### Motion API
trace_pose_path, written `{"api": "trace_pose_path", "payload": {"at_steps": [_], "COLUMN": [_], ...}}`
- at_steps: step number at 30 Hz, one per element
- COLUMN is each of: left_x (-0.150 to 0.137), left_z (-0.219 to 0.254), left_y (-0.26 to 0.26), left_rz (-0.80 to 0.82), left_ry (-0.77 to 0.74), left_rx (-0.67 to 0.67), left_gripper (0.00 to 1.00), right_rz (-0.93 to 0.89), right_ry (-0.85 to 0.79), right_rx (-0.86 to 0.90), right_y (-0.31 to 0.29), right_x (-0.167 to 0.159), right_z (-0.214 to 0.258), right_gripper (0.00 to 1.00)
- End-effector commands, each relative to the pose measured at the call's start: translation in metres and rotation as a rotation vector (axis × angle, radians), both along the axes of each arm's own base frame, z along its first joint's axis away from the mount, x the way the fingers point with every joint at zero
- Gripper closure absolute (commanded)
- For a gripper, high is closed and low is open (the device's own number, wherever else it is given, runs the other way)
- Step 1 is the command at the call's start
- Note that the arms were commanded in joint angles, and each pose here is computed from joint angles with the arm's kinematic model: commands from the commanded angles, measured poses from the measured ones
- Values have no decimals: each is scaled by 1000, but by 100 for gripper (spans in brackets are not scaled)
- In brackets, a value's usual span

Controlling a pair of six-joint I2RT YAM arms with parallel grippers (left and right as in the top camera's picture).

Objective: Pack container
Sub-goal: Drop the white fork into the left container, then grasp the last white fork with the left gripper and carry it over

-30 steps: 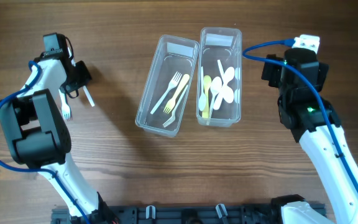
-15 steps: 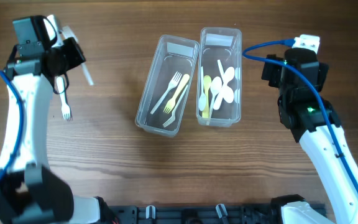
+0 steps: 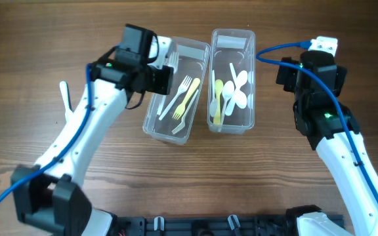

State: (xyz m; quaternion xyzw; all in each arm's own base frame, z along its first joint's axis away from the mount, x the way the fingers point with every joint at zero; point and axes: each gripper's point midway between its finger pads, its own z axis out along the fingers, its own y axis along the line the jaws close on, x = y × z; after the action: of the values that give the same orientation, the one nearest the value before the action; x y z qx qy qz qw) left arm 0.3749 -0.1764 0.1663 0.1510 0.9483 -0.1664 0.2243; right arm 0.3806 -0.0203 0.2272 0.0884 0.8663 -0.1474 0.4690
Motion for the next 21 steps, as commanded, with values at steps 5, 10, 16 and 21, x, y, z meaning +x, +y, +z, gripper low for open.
{"api": "trace_pose_path", "payload": {"at_steps": [5, 10, 16, 21], "left_x": [21, 47, 40, 39], "left_z": [0, 62, 46, 0], "left_y": [-3, 79, 203, 272], "left_rz": [1, 309, 654, 800], "left_ry": [-68, -214, -94, 29], "left_rx": [14, 96, 111, 146], "left_gripper": [48, 48, 48, 23], "right_rz": [8, 7, 8, 7], "right_ry": [-6, -6, -6, -6], "right_rx": [0, 1, 0, 1], "right_y": [1, 1, 1, 1], "right_x": [3, 3, 3, 3], "right_z": [4, 4, 4, 4], "right_gripper": [0, 0, 0, 0]}}
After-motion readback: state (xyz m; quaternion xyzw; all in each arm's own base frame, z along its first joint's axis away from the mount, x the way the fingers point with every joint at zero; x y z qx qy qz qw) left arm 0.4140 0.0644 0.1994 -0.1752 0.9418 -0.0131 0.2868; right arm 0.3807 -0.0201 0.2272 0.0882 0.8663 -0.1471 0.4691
